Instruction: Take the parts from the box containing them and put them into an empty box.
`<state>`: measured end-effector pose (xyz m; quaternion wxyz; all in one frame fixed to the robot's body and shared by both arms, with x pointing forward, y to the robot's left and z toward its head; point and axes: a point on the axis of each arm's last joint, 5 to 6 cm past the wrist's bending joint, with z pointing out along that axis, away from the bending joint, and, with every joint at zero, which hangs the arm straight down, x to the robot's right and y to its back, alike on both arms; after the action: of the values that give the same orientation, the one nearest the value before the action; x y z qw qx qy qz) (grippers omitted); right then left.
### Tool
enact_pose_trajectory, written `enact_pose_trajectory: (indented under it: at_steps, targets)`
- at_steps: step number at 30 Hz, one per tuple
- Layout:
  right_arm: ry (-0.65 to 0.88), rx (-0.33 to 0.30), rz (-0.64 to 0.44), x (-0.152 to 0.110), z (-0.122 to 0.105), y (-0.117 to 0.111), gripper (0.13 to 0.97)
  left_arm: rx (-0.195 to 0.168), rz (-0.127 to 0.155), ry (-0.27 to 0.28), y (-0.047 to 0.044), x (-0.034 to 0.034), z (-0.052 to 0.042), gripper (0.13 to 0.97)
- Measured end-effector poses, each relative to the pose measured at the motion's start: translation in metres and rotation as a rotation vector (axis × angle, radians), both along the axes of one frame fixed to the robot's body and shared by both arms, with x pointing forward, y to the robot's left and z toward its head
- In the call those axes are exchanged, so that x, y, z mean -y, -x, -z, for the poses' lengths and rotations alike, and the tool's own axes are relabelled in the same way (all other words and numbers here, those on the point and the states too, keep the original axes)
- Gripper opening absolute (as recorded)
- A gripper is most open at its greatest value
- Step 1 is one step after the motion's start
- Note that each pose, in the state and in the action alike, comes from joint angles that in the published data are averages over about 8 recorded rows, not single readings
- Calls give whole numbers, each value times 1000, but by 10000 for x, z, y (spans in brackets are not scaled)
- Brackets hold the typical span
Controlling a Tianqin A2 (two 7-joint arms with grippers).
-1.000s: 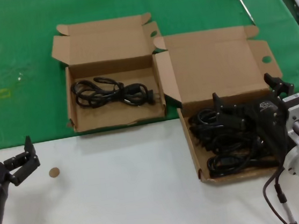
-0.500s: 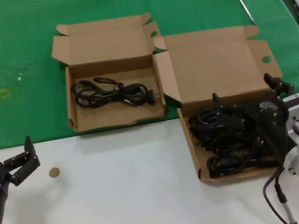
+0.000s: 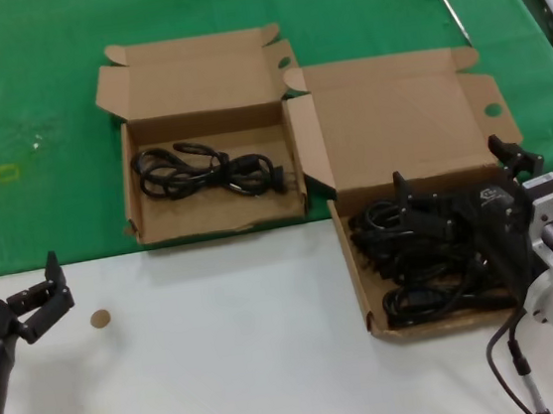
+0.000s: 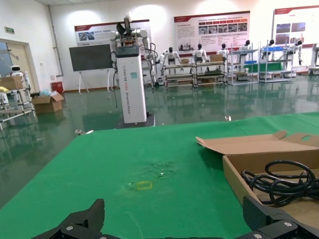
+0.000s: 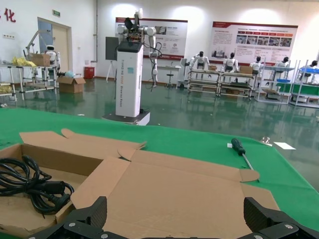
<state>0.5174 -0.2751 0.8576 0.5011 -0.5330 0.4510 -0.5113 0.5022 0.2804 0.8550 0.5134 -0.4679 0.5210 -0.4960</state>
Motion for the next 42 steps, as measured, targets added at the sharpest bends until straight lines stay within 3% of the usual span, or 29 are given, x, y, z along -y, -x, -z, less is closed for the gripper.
enact_pose_trajectory:
  at_steps: [42]
  targets:
    - [0,0,0,0,0,0,966,0,0,0,0,0,0,966]
